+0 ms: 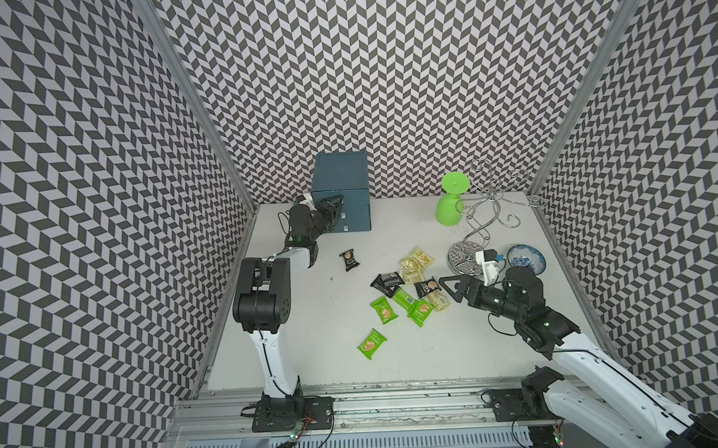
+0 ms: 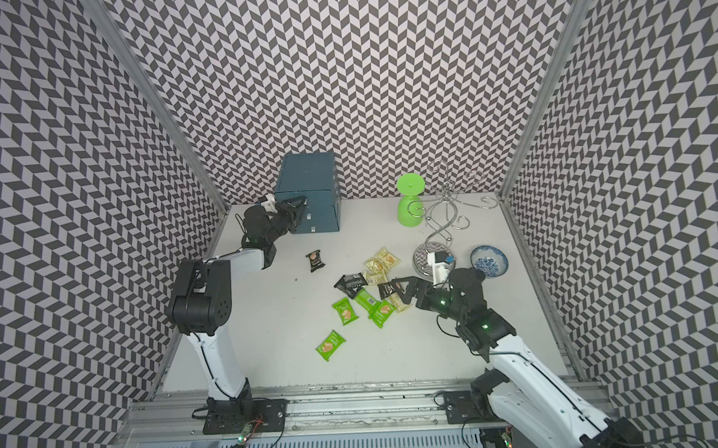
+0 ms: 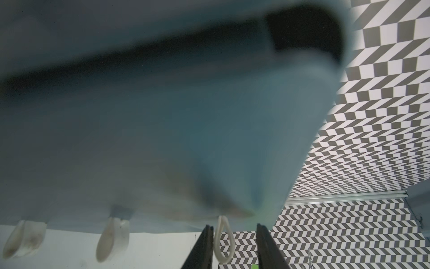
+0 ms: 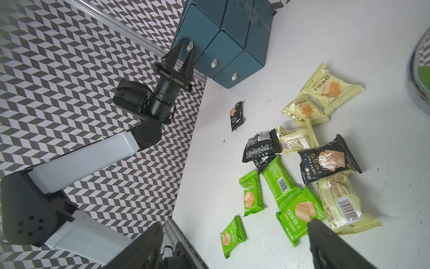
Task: Place the cookies into the drawer by color
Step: Open the drawer in the storage box.
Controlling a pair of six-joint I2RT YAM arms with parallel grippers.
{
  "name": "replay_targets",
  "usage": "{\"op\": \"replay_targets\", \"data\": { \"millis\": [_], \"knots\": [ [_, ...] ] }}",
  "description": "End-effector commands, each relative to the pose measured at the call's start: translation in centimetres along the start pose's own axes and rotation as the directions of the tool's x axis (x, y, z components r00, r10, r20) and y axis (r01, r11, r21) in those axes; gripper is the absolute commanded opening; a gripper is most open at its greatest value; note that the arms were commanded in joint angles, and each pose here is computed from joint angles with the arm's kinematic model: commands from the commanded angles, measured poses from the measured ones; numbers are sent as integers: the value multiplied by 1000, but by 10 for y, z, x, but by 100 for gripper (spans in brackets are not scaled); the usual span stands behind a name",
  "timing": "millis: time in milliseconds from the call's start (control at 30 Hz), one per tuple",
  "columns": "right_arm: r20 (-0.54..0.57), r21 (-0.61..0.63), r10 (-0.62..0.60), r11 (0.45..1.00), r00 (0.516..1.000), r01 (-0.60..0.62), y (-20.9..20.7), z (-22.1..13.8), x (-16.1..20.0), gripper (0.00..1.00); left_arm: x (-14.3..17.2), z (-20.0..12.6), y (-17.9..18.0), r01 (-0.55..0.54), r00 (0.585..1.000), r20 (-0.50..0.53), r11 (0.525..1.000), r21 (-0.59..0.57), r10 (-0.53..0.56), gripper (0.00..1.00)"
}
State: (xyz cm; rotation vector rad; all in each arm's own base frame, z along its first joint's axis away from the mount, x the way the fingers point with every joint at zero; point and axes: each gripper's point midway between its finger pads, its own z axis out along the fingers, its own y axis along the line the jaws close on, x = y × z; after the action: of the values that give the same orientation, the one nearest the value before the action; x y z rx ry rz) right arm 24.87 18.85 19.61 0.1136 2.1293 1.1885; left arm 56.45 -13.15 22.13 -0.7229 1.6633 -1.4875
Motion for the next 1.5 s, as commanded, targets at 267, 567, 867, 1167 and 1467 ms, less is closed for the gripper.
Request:
{"op": "replay_targets", "data": {
  "millis": [267, 567, 867, 1167, 1467],
  "knots": [
    [36, 6, -6, 1000, 999, 6, 4, -7, -5, 97, 1, 7, -9, -43, 998, -44, 999, -22, 42, 9],
    [91, 11, 3, 1000, 996, -4, 6, -19, -10, 96, 18, -16, -30, -80, 993, -85, 997, 8, 80, 0],
    [77, 9, 10, 1000, 997, -11, 3, -19, -5, 96, 50, -56, -39, -128, 984, -124, 992, -8, 126, 0],
    [77, -4, 27, 1000, 997, -27, 4, -19, -4, 95, 73, -77, -11, -98, 986, -139, 994, -42, 92, 0],
    [79, 3, 34, 999, 996, -34, 3, -21, -3, 95, 71, -75, 1, -120, 985, -132, 990, -80, 109, 5]
  ]
}}
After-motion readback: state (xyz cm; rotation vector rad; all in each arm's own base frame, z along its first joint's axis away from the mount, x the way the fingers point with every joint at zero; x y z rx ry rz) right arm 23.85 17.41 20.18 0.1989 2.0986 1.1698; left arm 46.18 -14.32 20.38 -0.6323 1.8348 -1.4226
